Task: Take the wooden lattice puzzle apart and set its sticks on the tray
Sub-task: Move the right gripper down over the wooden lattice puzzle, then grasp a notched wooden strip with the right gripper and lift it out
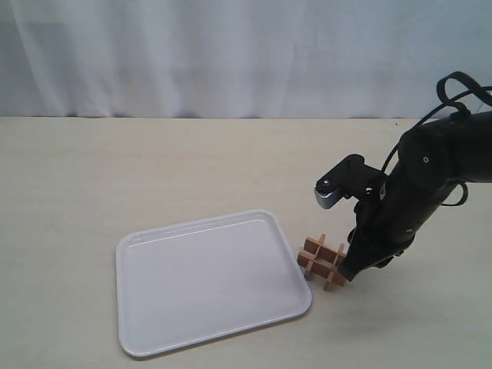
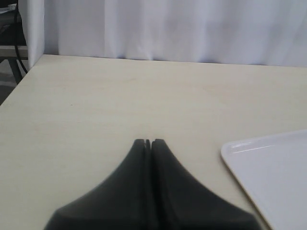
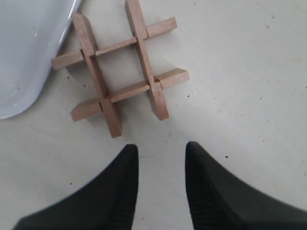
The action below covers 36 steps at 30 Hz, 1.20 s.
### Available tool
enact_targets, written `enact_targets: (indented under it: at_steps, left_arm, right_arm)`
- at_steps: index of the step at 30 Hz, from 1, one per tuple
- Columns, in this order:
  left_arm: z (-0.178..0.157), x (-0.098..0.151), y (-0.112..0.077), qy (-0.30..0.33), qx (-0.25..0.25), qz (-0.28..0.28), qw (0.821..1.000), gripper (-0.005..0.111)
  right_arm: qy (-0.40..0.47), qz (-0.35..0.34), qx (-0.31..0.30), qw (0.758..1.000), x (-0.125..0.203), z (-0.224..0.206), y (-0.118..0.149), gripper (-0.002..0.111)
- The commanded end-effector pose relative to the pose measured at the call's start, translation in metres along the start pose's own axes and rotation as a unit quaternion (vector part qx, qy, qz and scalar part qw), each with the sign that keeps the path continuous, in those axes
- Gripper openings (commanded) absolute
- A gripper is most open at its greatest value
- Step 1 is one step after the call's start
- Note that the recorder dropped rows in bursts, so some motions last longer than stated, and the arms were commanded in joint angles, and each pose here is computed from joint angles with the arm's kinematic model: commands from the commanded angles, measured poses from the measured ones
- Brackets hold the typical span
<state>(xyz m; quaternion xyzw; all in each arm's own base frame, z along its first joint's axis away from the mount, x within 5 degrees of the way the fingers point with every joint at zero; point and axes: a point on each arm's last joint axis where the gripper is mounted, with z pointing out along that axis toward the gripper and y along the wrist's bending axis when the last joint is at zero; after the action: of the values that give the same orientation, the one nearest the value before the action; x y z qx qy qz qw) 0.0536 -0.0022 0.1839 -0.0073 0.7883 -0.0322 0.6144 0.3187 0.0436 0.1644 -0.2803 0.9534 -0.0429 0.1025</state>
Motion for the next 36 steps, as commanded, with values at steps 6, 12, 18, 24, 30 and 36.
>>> enact_targets:
  at_steps: [6,12,18,24,30,36]
  left_arm:
    - [0.000,0.000,0.000,-0.004,0.001,0.001,1.000,0.000]
    - [0.000,0.000,0.000,-0.004,0.001,0.001,1.000,0.000]
    - [0.000,0.000,0.000,-0.004,0.001,0.001,1.000,0.000]
    - [0.000,0.000,0.000,-0.004,0.001,0.001,1.000,0.000]
    - [0.000,0.000,0.000,-0.004,0.001,0.001,1.000,0.000]
    - [0.000,0.000,0.000,-0.004,0.001,0.001,1.000,0.000]
  right_arm:
    - [-0.005,-0.020,0.007,1.000,-0.005,0.013,-0.001,0.033]
    - [0.002,-0.026,0.005,1.000,-0.006,0.026,-0.001,0.033]
    - [0.004,-0.033,0.003,0.999,-0.006,0.033,-0.001,0.033]
    - [0.003,-0.042,0.002,0.999,-0.007,0.042,0.000,0.033]
    - [0.002,-0.053,0.001,0.999,-0.008,0.048,0.000,0.033]
    - [0.005,-0.082,0.000,0.997,-0.007,0.050,0.000,0.011]
